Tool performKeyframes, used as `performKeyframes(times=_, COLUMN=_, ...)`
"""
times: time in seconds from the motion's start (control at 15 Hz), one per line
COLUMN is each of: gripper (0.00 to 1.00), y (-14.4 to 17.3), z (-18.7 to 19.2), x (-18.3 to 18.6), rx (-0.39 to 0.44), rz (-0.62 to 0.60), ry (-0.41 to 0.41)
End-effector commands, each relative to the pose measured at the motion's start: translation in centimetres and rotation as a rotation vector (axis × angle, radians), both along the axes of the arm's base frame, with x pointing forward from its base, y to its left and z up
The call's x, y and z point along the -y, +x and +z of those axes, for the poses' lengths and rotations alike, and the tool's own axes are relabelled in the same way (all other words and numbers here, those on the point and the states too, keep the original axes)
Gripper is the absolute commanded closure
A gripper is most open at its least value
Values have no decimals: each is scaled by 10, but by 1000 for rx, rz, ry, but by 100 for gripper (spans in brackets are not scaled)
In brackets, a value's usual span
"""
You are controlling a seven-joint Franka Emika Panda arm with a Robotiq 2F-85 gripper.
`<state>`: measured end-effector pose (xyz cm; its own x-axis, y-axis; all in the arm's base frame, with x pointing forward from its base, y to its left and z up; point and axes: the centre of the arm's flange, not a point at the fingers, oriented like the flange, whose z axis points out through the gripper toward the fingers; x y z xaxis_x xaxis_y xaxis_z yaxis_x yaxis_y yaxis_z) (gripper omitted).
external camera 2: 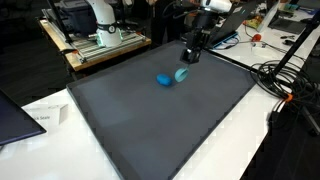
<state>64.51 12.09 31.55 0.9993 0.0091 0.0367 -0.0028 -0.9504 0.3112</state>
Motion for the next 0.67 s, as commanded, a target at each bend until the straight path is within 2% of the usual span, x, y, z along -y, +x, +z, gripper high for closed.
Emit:
performKeyframes(times=0.0, gripper=72, y=-18, z=11, x=13, rx=-1, rz=30, ry=88)
performKeyframes(times=0.6, gripper=72, y=-43, z=31, x=28, rx=0, rz=83, ry=170)
